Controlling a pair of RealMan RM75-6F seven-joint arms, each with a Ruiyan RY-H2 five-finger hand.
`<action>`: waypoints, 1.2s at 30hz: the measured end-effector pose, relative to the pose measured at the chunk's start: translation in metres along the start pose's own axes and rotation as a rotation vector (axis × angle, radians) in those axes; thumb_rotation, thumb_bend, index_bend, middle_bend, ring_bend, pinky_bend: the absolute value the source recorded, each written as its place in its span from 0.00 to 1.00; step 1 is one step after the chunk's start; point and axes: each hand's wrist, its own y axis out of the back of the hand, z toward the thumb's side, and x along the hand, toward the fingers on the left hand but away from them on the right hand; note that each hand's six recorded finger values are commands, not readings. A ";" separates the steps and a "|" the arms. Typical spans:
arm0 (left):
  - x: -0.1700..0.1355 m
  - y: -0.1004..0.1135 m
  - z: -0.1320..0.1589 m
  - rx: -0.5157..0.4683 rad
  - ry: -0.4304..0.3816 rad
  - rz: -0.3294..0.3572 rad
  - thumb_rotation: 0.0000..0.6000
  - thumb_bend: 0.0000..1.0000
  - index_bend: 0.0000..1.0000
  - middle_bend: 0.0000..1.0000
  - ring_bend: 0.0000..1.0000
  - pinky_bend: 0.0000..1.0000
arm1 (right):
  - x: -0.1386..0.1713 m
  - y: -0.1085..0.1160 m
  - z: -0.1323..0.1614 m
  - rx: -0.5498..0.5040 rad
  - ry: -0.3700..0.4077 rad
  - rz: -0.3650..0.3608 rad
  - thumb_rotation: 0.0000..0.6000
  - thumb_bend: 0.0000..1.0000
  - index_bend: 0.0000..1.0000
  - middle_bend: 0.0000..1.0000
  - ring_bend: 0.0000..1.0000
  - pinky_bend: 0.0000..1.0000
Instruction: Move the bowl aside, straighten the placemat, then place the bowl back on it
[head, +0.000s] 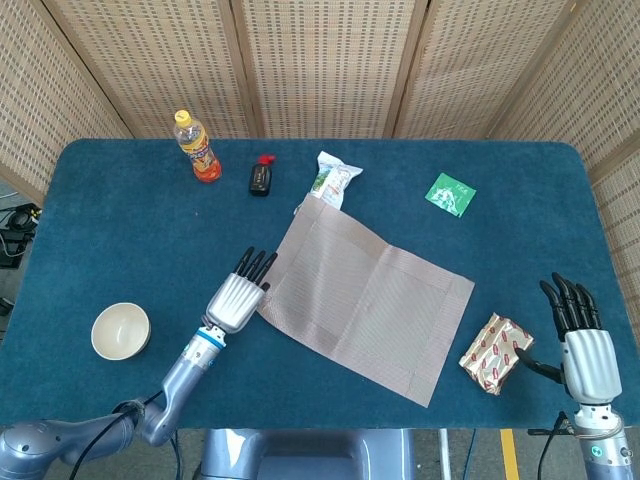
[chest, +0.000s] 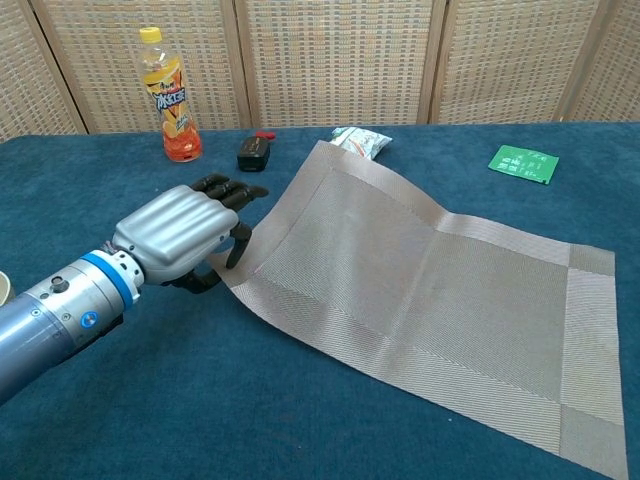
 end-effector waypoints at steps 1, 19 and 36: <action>-0.002 0.001 -0.003 0.001 0.004 0.002 1.00 0.61 0.60 0.00 0.00 0.00 | 0.001 0.001 0.001 0.001 0.004 -0.002 1.00 0.20 0.06 0.00 0.00 0.00; -0.074 0.028 -0.025 -0.008 -0.067 0.005 1.00 0.61 0.61 0.00 0.00 0.00 | 0.011 0.008 0.015 0.023 0.038 -0.022 1.00 0.20 0.06 0.00 0.00 0.00; -0.151 0.059 0.015 0.009 -0.254 -0.036 1.00 0.61 0.62 0.00 0.00 0.00 | 0.020 0.014 0.025 0.003 0.070 -0.026 1.00 0.20 0.06 0.00 0.00 0.00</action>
